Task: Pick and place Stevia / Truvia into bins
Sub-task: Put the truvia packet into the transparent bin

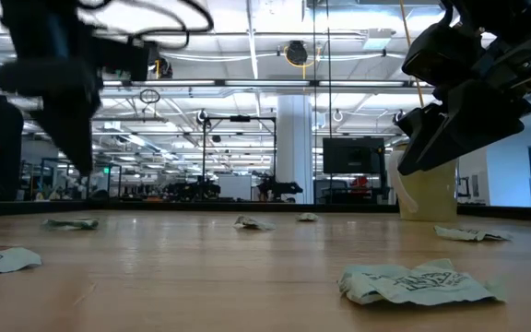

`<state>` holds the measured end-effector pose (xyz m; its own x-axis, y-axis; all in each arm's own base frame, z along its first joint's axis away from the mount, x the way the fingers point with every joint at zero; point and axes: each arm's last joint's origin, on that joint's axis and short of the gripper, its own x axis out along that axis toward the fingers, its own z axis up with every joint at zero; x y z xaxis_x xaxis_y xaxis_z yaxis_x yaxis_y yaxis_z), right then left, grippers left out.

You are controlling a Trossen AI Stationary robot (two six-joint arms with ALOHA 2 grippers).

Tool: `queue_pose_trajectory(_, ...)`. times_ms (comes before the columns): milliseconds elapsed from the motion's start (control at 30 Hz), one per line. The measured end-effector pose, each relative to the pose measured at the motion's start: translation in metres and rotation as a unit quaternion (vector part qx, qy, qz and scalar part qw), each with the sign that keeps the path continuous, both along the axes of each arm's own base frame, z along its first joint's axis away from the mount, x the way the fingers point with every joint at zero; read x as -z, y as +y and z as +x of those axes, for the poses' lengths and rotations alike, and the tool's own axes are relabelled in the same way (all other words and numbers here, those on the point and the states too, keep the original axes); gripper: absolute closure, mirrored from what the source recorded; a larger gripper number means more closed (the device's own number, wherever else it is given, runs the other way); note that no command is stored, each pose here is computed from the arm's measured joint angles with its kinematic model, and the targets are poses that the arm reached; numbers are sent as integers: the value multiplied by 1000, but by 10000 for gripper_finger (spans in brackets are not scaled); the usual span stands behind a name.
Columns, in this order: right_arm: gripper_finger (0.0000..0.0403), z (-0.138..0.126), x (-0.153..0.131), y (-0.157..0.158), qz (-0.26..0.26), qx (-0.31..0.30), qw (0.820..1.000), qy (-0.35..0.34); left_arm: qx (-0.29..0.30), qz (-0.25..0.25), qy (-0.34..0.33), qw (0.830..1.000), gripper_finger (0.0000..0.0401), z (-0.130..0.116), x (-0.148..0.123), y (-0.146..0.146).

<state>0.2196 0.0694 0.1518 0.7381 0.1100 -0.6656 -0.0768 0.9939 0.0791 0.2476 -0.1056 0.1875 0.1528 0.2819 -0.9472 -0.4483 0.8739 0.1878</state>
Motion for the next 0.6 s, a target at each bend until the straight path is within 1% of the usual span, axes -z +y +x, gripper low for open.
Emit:
queue_pose_trajectory(100,250,0,0,0,0,0,1000,0,-29,10,21,999,398,-1,-36,-10)
queue_pose_trajectory(167,250,0,0,0,-1,0,1000,2,-47,-1,14,999,399,-5,-58,-22)
queue_pose_trajectory(267,250,-1,1,0,-2,0,1000,5,-72,-28,-18,997,399,-11,-74,-43)
queue_pose_trajectory(333,250,-1,1,0,-3,0,1000,9,-81,-37,-50,995,399,-15,-77,-57)
queue_pose_trajectory(400,250,-2,2,-1,-6,-1,1000,13,-75,-26,-74,994,395,-19,-74,-65)
queue_pose_trajectory(500,250,-2,2,-1,-7,-2,1000,12,-63,-1,-85,994,384,-18,-63,-62)
queue_pose_trajectory(533,250,-2,2,-1,-7,-3,1000,12,-76,8,-86,993,382,-17,-58,-57)
queue_pose_trajectory(600,250,-1,2,0,-6,-2,1000,9,-123,21,-83,989,378,-16,-48,-45)
